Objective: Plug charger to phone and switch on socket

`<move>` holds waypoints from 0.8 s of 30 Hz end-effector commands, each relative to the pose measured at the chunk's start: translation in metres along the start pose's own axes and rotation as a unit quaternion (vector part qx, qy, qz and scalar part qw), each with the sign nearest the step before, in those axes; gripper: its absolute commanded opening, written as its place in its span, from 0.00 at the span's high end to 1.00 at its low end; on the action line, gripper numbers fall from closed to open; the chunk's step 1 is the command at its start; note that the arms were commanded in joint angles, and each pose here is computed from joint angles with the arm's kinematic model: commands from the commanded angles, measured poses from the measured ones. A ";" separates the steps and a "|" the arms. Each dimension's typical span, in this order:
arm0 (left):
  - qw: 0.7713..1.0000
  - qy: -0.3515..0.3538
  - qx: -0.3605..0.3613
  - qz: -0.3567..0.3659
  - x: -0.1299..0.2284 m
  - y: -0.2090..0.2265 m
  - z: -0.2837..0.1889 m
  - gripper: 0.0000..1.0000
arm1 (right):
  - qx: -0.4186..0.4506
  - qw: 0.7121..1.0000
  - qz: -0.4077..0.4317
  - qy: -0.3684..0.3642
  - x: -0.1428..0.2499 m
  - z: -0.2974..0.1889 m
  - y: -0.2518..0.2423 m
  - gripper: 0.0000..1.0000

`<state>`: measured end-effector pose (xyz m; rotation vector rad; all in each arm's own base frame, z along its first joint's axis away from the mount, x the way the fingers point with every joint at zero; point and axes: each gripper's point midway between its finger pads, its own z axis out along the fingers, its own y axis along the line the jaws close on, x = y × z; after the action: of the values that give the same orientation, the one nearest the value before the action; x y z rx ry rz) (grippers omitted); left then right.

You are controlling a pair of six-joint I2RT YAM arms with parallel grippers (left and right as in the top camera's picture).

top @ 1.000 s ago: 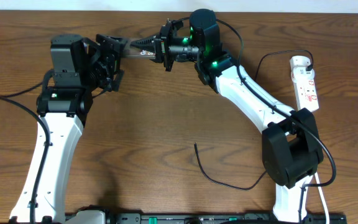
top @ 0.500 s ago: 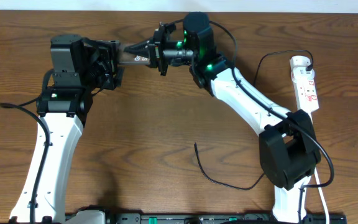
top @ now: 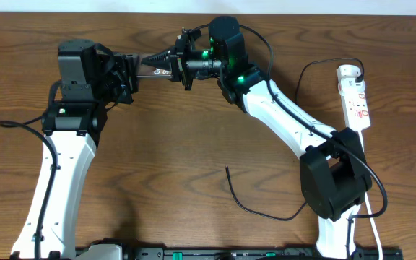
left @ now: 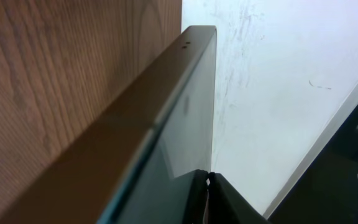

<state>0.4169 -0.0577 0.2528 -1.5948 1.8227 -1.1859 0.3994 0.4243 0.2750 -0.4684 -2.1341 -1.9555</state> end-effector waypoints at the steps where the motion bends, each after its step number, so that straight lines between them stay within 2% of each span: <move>1: 1.000 -0.005 0.007 0.005 0.000 -0.005 -0.002 0.71 | 0.002 0.999 -0.025 0.040 0.021 0.004 0.006 0.99; 5: 1.000 -0.005 0.007 0.005 0.000 -0.005 -0.002 0.81 | 0.003 0.998 -0.032 0.046 0.023 0.004 0.006 0.99; 6: 1.000 -0.005 0.007 0.006 0.000 -0.005 -0.002 0.86 | 0.004 0.998 -0.032 0.047 0.024 0.004 0.005 0.99; 8: 1.000 -0.005 0.007 0.005 0.000 -0.005 -0.002 0.88 | 0.004 0.998 -0.032 0.050 0.025 0.004 0.005 0.99; 24: 1.000 -0.005 0.007 0.006 0.000 -0.005 -0.002 0.91 | 0.006 0.998 -0.032 0.055 0.027 0.004 0.005 0.99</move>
<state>0.4185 -0.0579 0.2552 -1.6098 1.8016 -1.2045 0.4001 0.4233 0.2733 -0.5412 -2.0935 -1.9118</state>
